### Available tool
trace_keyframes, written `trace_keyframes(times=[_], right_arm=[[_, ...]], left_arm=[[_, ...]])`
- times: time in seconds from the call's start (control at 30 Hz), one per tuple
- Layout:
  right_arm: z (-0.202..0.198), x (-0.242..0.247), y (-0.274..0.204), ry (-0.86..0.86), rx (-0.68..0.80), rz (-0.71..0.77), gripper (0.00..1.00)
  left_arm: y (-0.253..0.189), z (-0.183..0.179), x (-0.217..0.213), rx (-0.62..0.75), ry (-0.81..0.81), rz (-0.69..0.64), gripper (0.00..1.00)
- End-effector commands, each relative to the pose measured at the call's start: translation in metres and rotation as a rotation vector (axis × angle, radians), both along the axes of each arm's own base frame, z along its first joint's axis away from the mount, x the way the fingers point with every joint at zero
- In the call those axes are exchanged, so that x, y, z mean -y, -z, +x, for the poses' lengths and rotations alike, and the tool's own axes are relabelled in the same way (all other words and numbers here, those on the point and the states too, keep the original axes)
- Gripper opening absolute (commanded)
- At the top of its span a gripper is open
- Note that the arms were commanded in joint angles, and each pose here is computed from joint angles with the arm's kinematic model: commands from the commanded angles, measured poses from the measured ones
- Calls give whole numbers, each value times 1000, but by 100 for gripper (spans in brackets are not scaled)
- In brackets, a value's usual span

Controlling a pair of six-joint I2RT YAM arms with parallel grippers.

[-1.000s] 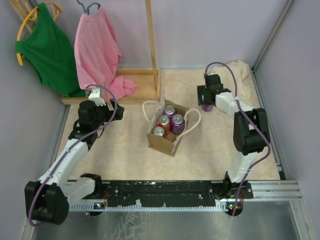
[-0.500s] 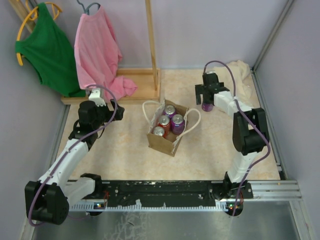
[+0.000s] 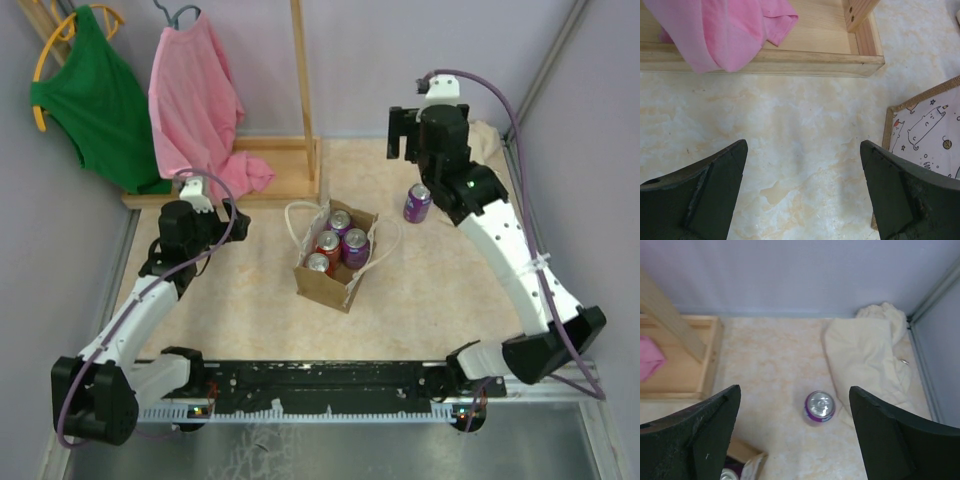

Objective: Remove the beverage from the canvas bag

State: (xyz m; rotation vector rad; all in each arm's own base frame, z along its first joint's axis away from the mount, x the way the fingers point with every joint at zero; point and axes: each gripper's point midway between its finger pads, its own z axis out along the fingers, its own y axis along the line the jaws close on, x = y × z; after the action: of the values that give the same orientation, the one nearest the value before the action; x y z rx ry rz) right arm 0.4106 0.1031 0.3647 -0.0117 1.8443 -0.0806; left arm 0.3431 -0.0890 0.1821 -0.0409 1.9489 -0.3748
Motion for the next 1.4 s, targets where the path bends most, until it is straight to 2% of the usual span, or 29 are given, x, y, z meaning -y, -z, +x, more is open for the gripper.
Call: trace_keyframes(times=[0.0, 0.07, 0.27, 0.4, 0.67, 0.93, 1.07, 1.13, 1.23, 1.37], right_arm=[[-43, -35, -25, -100, 13, 0, 81], [-57, -60, -19, -171, -13, -15, 75], [-95, -136, 33, -351, -156, -126, 67], [-112, -167, 82, -425, -269, -87, 66], [-131, -188, 128, -468, -364, 79, 70], [-154, -210, 164, -565, -480, 98, 84], [-158, -215, 173, -577, -507, 100, 87], [-157, -212, 180, -559, -518, 84, 87], [-156, -212, 186, -544, -525, 85, 78], [-155, -215, 190, -541, -535, 86, 75]], left_arm=[[-2, 1, 7, 13, 28, -19, 100], [0, 1, 8, 11, 31, -20, 100], [0, 0, 10, 12, 41, -29, 100], [1, -2, 10, 12, 41, -34, 100], [7, -6, 14, 2, 55, -56, 100], [14, -9, 16, -19, 64, -67, 100], [16, -11, 14, -22, 57, -66, 100], [16, -12, 14, -22, 55, -65, 100], [16, -12, 14, -21, 55, -64, 100], [16, -11, 15, -25, 58, -65, 100]])
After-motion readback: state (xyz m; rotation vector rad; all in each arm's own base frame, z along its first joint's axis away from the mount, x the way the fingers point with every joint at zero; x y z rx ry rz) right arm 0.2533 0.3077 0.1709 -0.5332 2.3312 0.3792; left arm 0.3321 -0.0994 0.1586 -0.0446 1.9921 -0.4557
